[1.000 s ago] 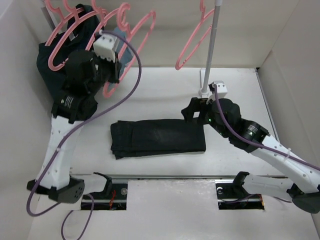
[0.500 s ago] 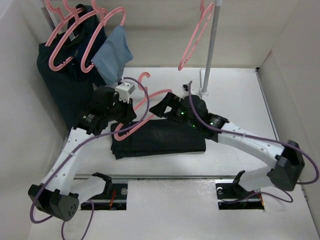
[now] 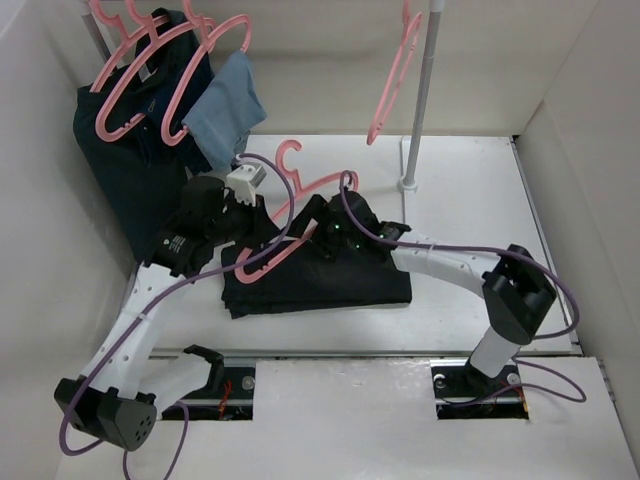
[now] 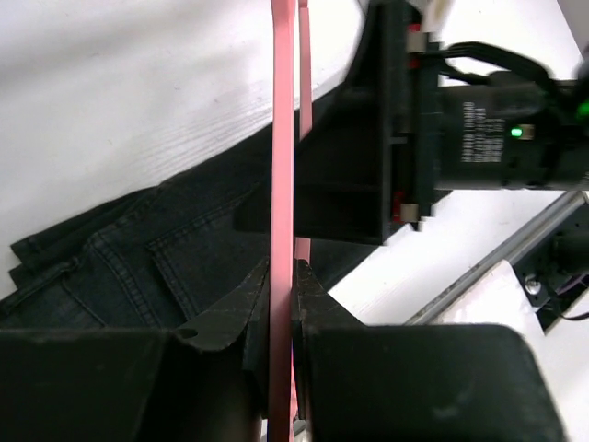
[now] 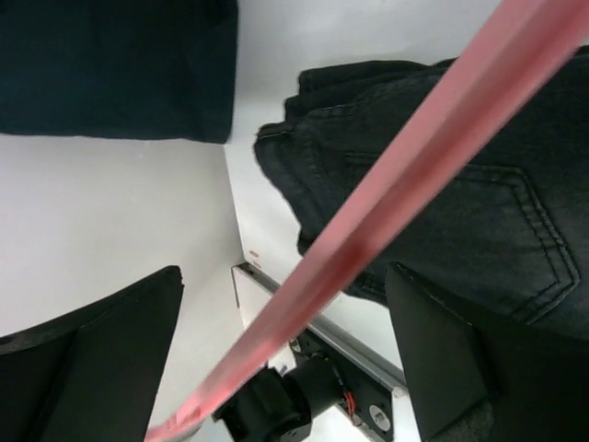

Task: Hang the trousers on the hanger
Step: Pick up the hanger from the clothesline, then place the trousers on the hanger.

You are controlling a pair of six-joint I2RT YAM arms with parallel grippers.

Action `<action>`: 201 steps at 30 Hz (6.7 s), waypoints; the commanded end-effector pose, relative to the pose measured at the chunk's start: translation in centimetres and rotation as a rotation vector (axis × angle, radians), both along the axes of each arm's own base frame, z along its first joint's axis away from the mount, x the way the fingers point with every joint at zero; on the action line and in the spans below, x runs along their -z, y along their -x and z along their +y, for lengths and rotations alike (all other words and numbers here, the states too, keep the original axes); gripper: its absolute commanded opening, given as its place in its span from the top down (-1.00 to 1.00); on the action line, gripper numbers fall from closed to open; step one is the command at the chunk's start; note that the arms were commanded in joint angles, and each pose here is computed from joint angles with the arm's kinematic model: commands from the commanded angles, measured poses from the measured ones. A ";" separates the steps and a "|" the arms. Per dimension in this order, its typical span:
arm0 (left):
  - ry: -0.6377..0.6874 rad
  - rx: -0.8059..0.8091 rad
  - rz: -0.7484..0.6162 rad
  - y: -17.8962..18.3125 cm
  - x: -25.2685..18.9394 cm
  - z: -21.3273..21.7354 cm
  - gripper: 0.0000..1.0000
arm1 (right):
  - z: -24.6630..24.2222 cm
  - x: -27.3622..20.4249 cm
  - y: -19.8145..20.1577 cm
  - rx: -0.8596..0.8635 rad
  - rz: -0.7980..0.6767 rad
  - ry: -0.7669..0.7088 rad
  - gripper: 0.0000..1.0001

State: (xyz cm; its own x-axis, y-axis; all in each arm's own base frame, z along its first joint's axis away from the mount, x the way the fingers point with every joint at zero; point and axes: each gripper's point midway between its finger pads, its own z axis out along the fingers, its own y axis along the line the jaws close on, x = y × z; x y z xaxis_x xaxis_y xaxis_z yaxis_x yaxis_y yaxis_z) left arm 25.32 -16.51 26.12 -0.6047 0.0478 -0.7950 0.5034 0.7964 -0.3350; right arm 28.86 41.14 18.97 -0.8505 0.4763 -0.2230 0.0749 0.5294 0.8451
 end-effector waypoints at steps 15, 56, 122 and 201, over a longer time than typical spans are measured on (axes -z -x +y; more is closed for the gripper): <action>0.242 0.188 0.004 2.5 -0.2 -1.6 -1.00 | -2.2 2.4 -1.0 -0.237 -0.136 0.026 1.00; 0.198 -0.277 0.341 -0.6 9.3 3.8 1.00 | -18.6 6.9 2.1 -0.145 -0.064 0.647 -1.00; 0.211 0.152 0.105 -1.0 0.8 -1.6 1.00 | -1.8 11.7 1.3 -0.620 -0.253 0.493 -0.24; 0.121 -0.078 0.085 -5.5 0.9 0.7 1.00 | 5.0 3.1 2.0 -0.661 -0.160 0.048 0.27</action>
